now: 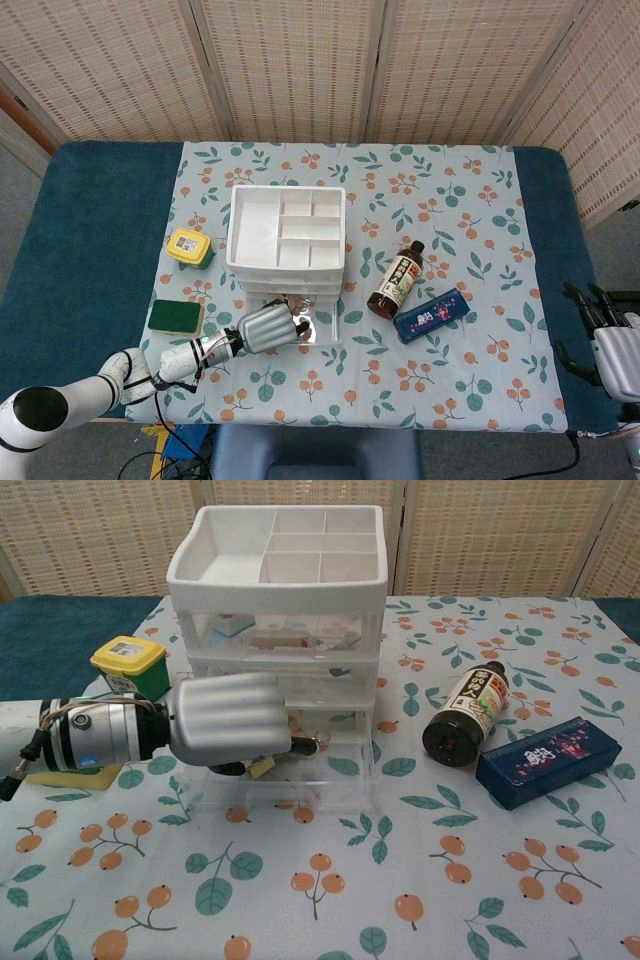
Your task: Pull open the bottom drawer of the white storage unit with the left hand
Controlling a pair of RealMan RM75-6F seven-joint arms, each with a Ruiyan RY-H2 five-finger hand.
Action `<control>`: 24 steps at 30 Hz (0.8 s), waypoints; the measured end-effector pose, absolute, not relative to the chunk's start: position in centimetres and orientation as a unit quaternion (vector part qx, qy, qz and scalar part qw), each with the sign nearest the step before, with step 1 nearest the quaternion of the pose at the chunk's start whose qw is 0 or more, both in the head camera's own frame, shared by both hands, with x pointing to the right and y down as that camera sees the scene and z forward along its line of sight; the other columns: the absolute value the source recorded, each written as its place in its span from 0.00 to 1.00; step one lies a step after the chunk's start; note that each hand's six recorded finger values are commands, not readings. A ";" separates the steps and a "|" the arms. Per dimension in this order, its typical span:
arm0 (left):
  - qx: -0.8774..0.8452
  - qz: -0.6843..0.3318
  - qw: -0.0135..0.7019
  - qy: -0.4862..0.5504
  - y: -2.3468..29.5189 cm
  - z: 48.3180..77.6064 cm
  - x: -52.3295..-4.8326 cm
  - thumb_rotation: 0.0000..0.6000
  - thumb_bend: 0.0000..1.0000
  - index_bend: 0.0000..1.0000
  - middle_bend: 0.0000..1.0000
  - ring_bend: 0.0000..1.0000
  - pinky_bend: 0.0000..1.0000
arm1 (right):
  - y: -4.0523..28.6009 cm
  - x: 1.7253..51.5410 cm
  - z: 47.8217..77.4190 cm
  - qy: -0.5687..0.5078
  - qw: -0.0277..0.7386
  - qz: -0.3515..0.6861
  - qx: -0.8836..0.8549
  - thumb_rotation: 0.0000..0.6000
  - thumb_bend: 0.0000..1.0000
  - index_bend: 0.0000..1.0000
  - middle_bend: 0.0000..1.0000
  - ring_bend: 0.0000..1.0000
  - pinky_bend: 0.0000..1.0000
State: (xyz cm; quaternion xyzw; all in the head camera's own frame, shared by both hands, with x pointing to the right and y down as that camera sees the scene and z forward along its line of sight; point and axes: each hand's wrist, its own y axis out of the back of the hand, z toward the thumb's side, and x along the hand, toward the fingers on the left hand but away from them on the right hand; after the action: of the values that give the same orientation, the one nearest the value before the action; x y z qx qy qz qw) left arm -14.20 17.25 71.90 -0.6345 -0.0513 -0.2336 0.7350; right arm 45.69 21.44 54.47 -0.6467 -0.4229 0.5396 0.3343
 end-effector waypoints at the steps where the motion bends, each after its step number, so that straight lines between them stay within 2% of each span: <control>1: -0.635 -0.233 0.735 -0.052 17.2 72.0 -14.2 1.00 0.16 0.35 0.98 1.00 1.00 | 21.4 45.7 54.5 -0.423 0.334 0.540 -0.647 1.00 0.41 0.04 0.18 0.08 0.20; 24: -0.640 -0.238 0.728 -0.064 17.2 72.9 -13.8 1.00 0.16 0.40 0.98 1.00 1.00 | 21.4 45.8 54.7 -0.425 0.332 0.541 -0.645 1.00 0.41 0.04 0.18 0.09 0.20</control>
State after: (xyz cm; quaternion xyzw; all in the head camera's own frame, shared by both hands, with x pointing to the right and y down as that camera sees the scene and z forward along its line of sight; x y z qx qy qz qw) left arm -13.82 17.17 72.93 -0.6396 -0.0641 -0.2379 0.7281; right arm 45.84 21.35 54.69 -0.6453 -0.4245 0.5414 0.3321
